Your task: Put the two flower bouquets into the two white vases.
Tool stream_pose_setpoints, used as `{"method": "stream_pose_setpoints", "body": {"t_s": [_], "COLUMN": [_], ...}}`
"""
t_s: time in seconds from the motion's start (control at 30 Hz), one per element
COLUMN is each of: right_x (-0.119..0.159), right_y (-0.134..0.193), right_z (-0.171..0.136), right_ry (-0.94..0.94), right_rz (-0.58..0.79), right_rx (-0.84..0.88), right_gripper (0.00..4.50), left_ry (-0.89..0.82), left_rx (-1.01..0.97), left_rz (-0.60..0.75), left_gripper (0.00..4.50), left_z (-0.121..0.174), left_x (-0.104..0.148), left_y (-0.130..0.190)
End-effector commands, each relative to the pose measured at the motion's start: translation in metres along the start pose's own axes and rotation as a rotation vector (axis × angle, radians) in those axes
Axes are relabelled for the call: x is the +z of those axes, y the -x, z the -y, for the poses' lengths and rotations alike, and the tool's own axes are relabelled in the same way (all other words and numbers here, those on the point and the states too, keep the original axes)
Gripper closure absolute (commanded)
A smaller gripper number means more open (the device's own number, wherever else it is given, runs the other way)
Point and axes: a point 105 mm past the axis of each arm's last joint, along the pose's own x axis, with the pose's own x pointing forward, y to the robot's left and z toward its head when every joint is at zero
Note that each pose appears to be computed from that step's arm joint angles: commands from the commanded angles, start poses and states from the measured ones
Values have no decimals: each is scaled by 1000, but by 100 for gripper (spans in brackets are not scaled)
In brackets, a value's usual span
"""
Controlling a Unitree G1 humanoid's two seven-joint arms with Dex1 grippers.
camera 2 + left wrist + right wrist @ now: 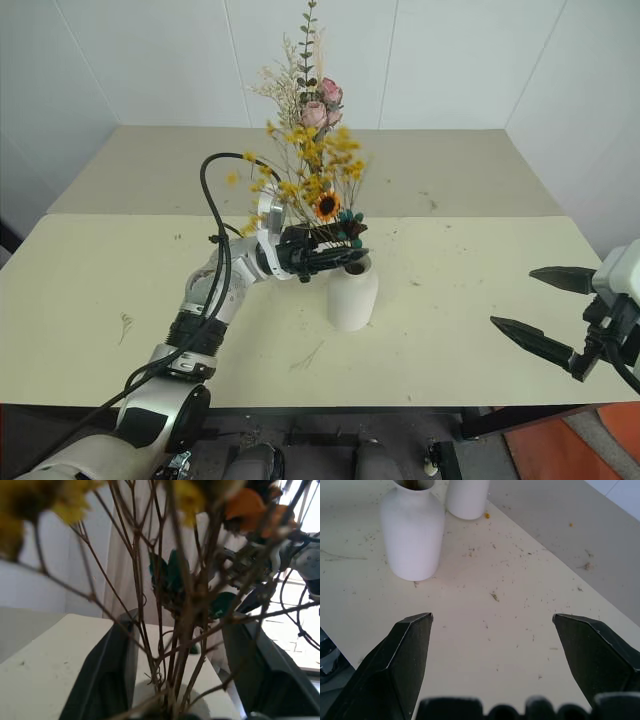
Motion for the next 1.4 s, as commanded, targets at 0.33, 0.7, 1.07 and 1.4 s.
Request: {"method": "stream_pose_setpoints", "body": {"t_s": [0.33,0.7,1.07,1.4], "right_x": [8,6,7,9], "right_y": [-5,-2,-10,-20], "right_z": [9,17,37,51], "right_ry": [54,62,130,155], "right_rz": [19,13,67,159], "right_rx": [-5,9,49,63], "right_gripper": [0,0,0,0], "left_ry": [-237,-337,-431,-422], "left_rx": [61,307,468,570], "left_rz": [-410,-681,-444,-487], "left_gripper": [59,59,59,59], "left_z": [-5,20,59,69], "left_x": [19,57,138,133], "left_y": [51,156,178,190]}}
